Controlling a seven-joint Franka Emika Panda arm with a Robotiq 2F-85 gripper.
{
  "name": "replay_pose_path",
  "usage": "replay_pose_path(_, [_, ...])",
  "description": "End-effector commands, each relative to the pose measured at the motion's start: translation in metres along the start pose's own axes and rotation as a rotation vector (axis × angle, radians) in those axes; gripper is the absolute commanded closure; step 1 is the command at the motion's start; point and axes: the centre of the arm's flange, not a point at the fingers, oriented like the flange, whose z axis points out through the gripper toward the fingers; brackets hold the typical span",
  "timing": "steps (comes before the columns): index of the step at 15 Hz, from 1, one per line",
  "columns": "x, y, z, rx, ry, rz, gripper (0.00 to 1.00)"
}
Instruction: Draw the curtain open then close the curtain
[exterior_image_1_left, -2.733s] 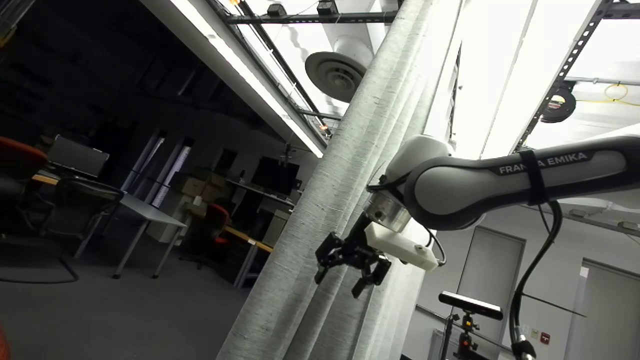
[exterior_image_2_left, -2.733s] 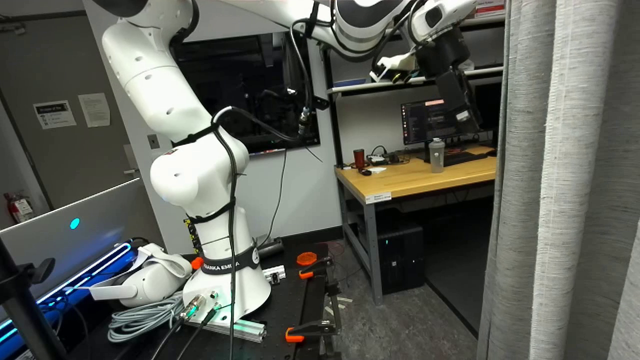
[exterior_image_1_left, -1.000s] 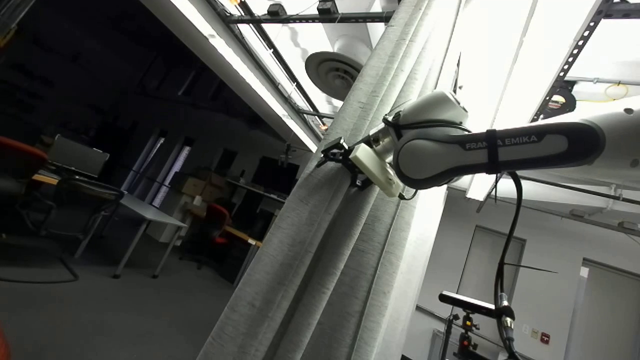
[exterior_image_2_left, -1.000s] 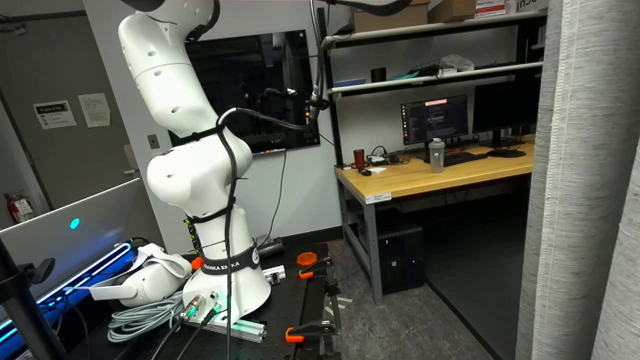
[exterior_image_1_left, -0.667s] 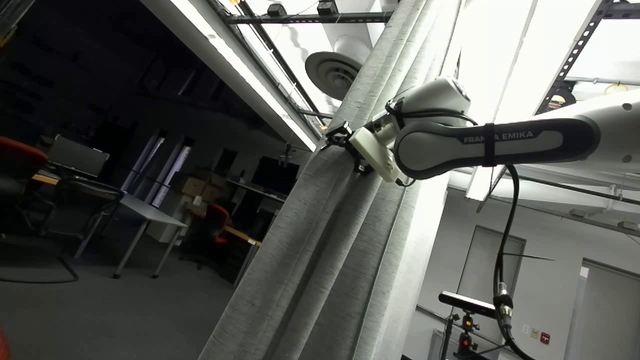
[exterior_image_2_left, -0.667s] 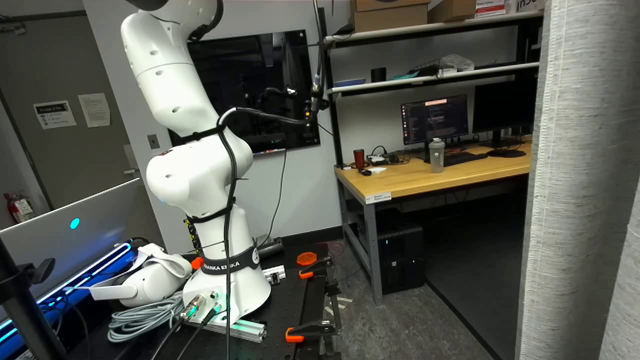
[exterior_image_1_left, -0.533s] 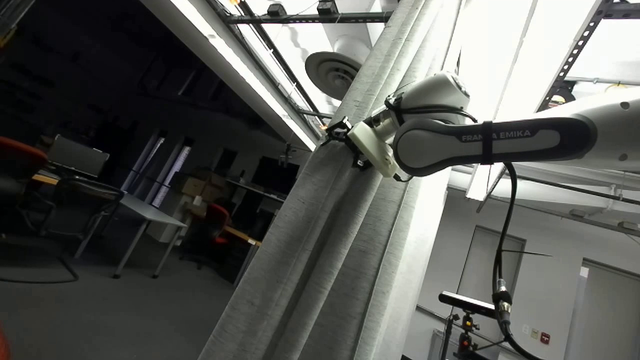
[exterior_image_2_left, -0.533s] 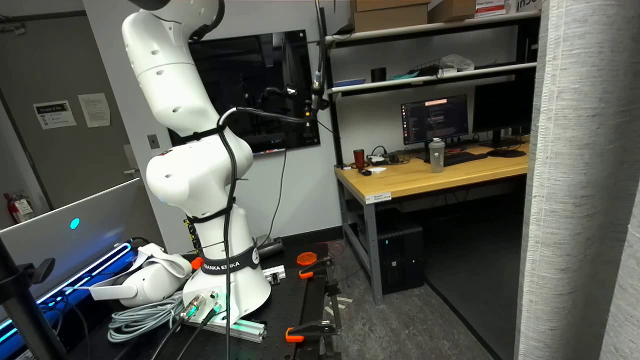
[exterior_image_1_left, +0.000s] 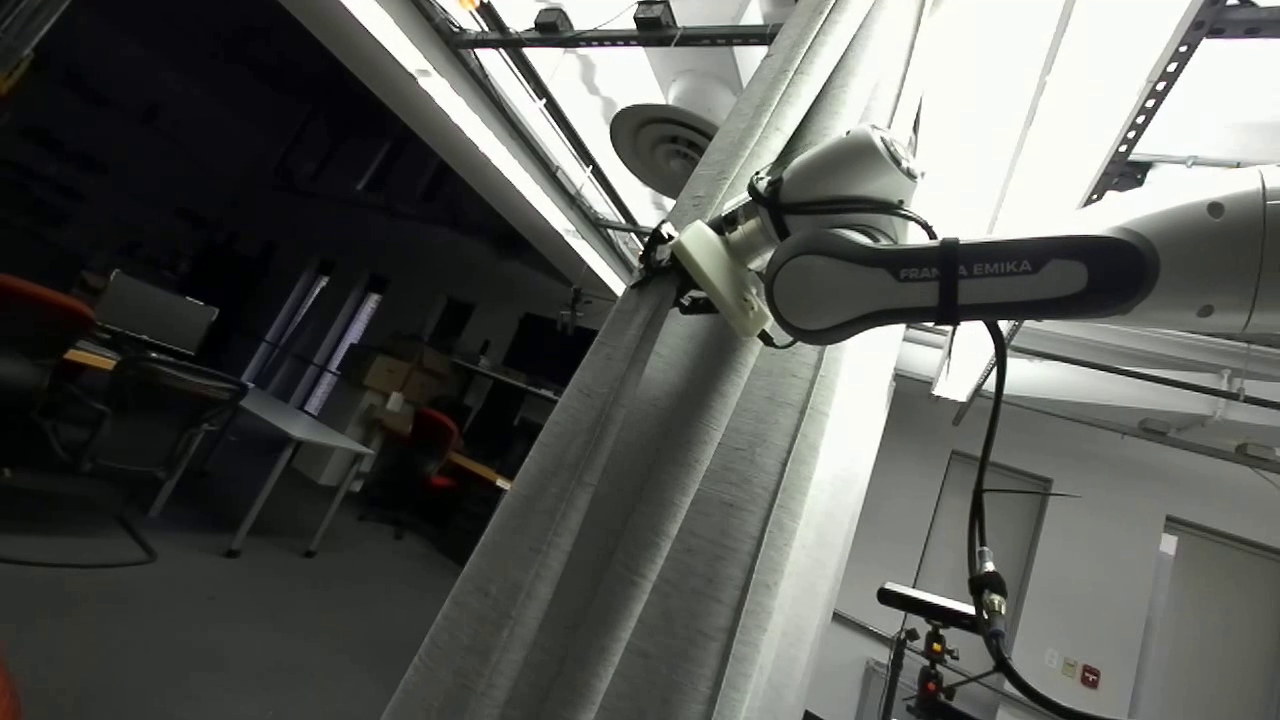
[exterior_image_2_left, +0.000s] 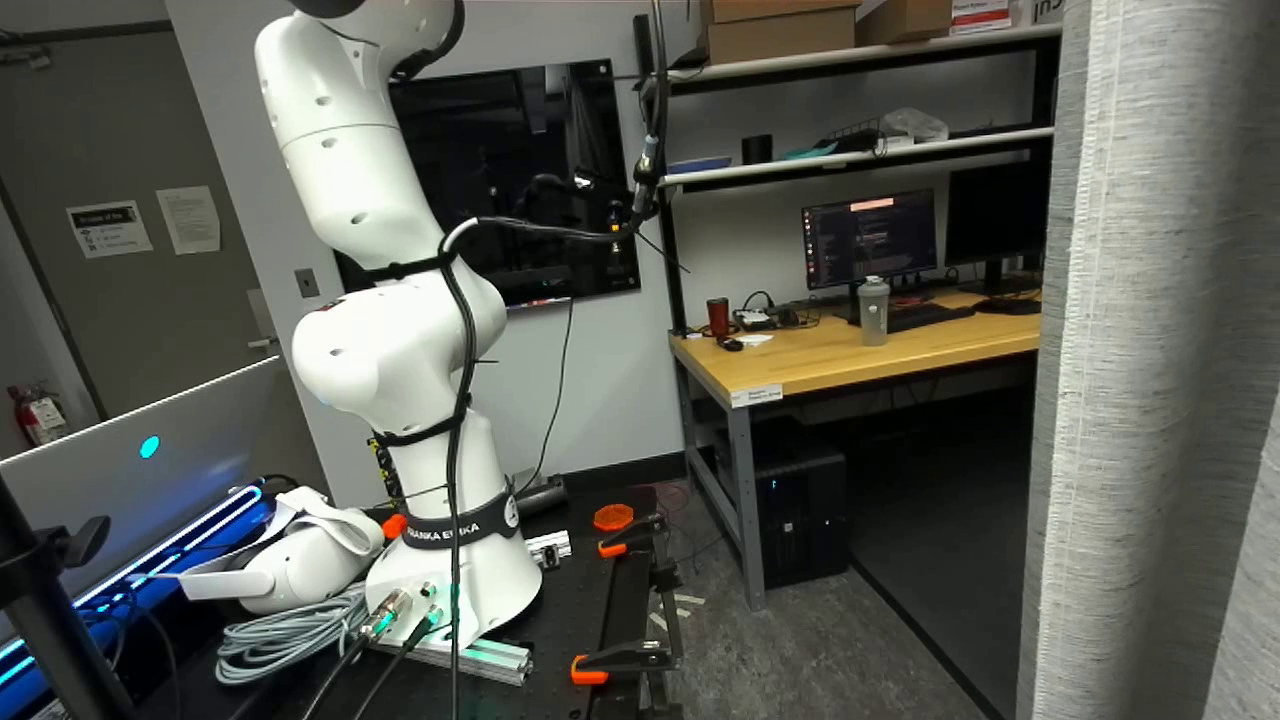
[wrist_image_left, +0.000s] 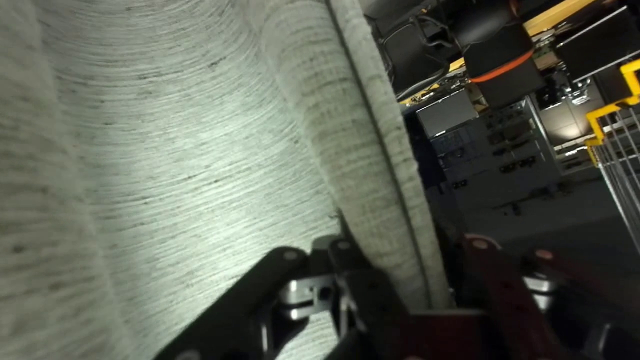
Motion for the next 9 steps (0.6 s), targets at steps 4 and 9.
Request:
replay_pose_path(4, [-0.017, -0.047, -0.016, 0.036, -0.031, 0.036, 1.0])
replay_pose_path(9, [-0.054, -0.115, -0.069, 0.117, -0.062, 0.034, 0.99])
